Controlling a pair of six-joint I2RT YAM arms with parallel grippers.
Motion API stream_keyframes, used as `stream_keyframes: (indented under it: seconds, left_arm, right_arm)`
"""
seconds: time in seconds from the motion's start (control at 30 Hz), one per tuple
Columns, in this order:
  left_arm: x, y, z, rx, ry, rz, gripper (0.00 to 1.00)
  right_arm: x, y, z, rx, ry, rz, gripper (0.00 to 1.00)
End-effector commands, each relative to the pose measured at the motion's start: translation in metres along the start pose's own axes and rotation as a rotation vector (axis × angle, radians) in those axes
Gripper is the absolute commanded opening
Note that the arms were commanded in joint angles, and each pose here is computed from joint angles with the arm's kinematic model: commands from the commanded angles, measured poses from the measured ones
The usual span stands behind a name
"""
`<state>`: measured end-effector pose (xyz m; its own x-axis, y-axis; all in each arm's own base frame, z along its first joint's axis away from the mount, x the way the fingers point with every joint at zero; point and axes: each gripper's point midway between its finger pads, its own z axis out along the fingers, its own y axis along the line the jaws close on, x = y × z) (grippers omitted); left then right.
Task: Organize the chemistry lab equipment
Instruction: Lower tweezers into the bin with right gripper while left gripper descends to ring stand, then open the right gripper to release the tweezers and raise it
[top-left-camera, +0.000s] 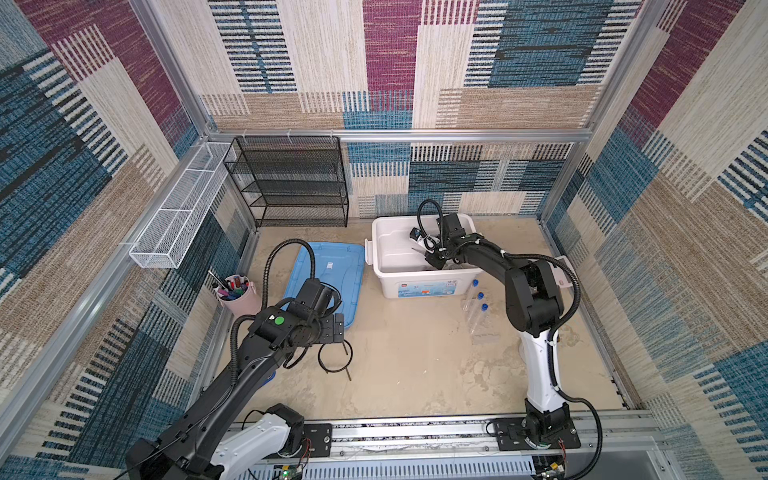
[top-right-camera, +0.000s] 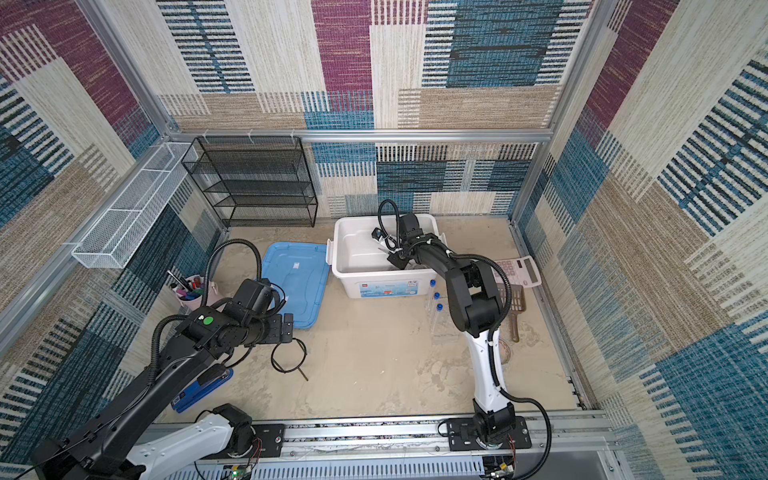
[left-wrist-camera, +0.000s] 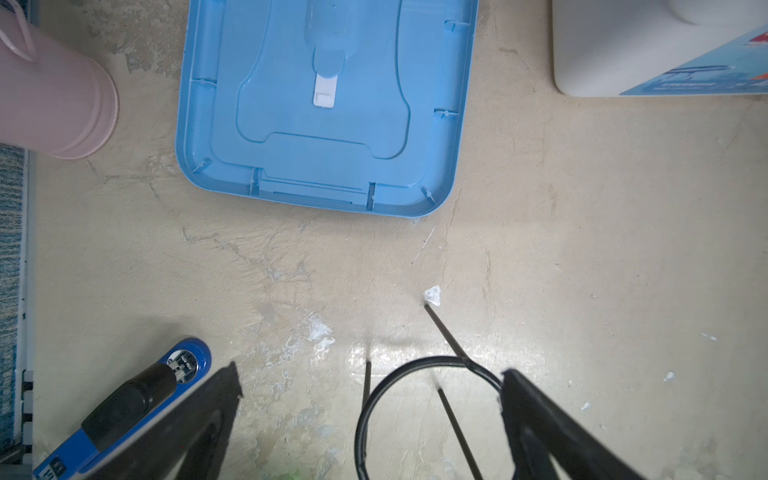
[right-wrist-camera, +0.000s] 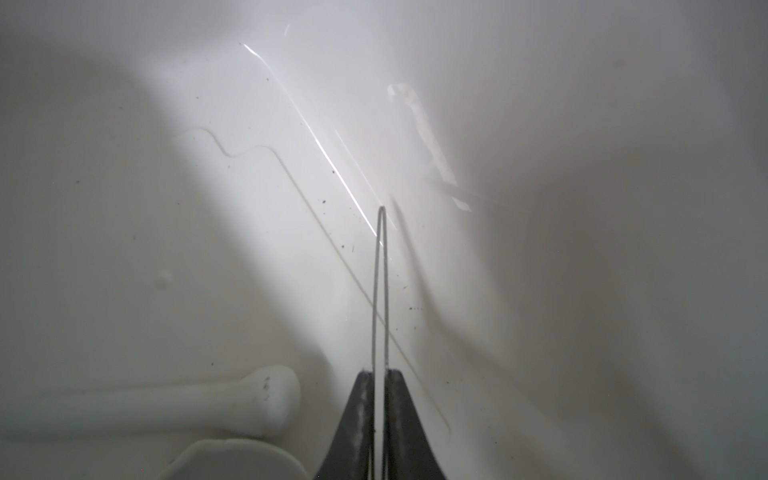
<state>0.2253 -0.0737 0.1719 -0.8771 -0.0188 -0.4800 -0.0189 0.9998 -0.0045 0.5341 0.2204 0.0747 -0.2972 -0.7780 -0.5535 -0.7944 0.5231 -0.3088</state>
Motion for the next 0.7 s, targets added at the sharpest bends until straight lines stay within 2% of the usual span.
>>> stream_keyframes:
  seconds: [0.0, 0.37, 0.67]
  left_arm:
    - [0.002, 0.002, -0.001, -0.014, 0.004, -0.022, 1.00]
    - [0.009, 0.007, 0.000, -0.045, 0.033, -0.029, 1.00]
    - [0.017, -0.005, 0.002, -0.001, 0.073, -0.038, 1.00]
  right_arm:
    - [-0.003, -0.002, -0.001, 0.009, -0.010, -0.011, 0.13]
    - [-0.010, -0.006, -0.008, 0.031, -0.028, -0.005, 0.31]
    - [-0.020, -0.010, -0.020, 0.042, -0.070, 0.017, 0.43]
